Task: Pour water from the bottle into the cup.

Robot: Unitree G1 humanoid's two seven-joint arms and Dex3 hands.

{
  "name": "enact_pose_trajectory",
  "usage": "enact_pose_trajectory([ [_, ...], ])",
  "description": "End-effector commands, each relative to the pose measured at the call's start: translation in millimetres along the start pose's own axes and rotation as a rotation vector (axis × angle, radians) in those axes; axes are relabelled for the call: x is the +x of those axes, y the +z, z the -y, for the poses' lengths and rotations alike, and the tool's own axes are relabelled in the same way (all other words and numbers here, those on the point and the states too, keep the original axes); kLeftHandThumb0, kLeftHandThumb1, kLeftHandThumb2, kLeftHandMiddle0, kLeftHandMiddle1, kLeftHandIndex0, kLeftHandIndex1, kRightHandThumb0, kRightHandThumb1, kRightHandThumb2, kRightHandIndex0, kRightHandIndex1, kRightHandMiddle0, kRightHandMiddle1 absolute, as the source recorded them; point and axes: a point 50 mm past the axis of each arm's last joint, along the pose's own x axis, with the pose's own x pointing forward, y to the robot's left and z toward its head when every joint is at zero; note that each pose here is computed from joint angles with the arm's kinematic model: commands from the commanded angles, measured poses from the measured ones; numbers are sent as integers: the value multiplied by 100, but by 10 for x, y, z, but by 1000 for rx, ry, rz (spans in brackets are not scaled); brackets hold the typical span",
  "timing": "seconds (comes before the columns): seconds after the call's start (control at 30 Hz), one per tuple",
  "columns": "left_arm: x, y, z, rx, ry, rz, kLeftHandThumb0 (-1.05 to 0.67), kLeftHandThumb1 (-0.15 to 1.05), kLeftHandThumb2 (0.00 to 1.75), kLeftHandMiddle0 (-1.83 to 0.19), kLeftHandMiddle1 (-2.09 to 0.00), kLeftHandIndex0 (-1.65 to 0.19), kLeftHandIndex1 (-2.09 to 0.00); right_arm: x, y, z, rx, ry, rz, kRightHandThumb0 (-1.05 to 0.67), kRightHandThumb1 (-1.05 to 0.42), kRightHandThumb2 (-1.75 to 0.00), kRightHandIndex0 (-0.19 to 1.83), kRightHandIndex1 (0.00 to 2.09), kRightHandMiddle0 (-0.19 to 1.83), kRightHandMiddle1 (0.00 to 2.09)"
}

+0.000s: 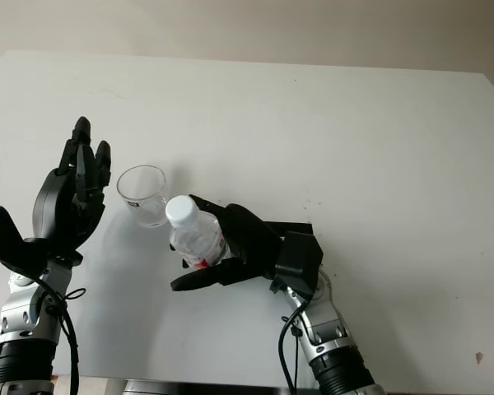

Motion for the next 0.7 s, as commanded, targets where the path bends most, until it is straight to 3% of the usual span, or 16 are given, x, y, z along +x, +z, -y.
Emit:
enact_pose_trajectory([
  [0.0, -1, 16, -5, 0, -1, 14, -74, 105, 63, 19, 0, 19, 0, -86, -100, 3, 14, -46, -42, -40, -102, -7, 183, 209, 180, 209],
  [0.17, 9, 9, -5, -2, 1, 11, -74, 105, 62, 19, 0, 19, 0, 6, 63, 188, -94, -176, -39, -35, -105, -13, 183, 209, 183, 209],
  [0.53, 26, 7, 8, 1, 1, 13, -75, 105, 63, 19, 0, 19, 0, 320, 331, 652, -193, -325, 30, -29, -105, -28, 183, 209, 183, 209],
  [0.6, 25, 9, 8, -4, -1, 15, -75, 105, 63, 19, 0, 19, 0, 383, 447, 788, -293, -361, 37, -24, -104, -28, 183, 209, 183, 209],
  [0.67, 31, 8, 10, -12, -2, 17, -74, 105, 63, 19, 0, 19, 0, 450, 552, 918, -367, -398, 27, -22, -105, -25, 168, 209, 173, 209],
])
